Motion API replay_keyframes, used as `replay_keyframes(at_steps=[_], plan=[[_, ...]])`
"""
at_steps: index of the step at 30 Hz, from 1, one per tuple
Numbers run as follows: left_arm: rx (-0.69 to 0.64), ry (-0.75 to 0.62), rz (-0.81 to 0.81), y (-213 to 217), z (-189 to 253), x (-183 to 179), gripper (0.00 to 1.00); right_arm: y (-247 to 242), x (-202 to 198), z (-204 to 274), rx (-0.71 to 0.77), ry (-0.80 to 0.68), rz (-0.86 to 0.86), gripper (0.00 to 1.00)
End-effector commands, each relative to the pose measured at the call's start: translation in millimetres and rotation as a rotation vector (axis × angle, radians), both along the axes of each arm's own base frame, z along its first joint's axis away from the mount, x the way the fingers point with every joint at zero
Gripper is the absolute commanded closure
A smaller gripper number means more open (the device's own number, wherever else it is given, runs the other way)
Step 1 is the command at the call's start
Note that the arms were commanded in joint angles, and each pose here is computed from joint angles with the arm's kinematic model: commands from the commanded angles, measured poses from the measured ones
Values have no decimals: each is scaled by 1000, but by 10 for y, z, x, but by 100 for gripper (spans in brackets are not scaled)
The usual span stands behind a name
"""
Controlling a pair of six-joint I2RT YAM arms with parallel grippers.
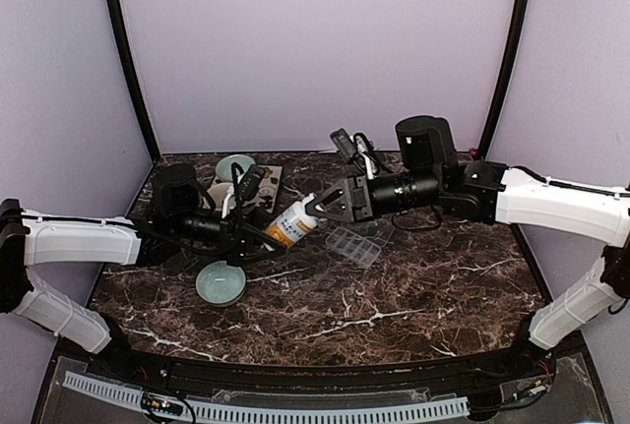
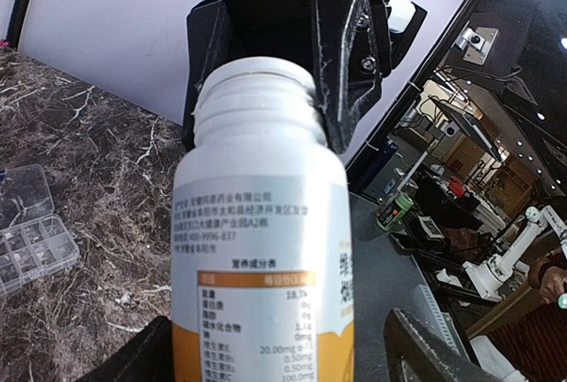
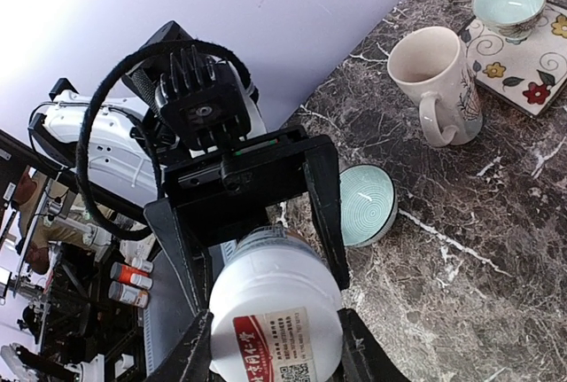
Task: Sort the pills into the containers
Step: Pass from the right arm to the left
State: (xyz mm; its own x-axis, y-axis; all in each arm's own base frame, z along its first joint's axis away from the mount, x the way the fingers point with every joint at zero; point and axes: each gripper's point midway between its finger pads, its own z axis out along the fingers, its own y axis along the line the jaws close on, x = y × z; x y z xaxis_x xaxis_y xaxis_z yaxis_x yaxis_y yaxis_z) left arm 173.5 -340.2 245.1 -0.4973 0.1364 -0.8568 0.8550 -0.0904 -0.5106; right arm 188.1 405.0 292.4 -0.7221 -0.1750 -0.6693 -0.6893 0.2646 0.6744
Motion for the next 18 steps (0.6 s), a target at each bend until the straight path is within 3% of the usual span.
replay_keyframes(at_steps=[1,18], plan=[[-38,-54,18,20,192,35,19,-13,-33,254,83,-61,19,99],[-51,-68,37,54,217,32,34,-26,-68,163,81,-43,16,99]])
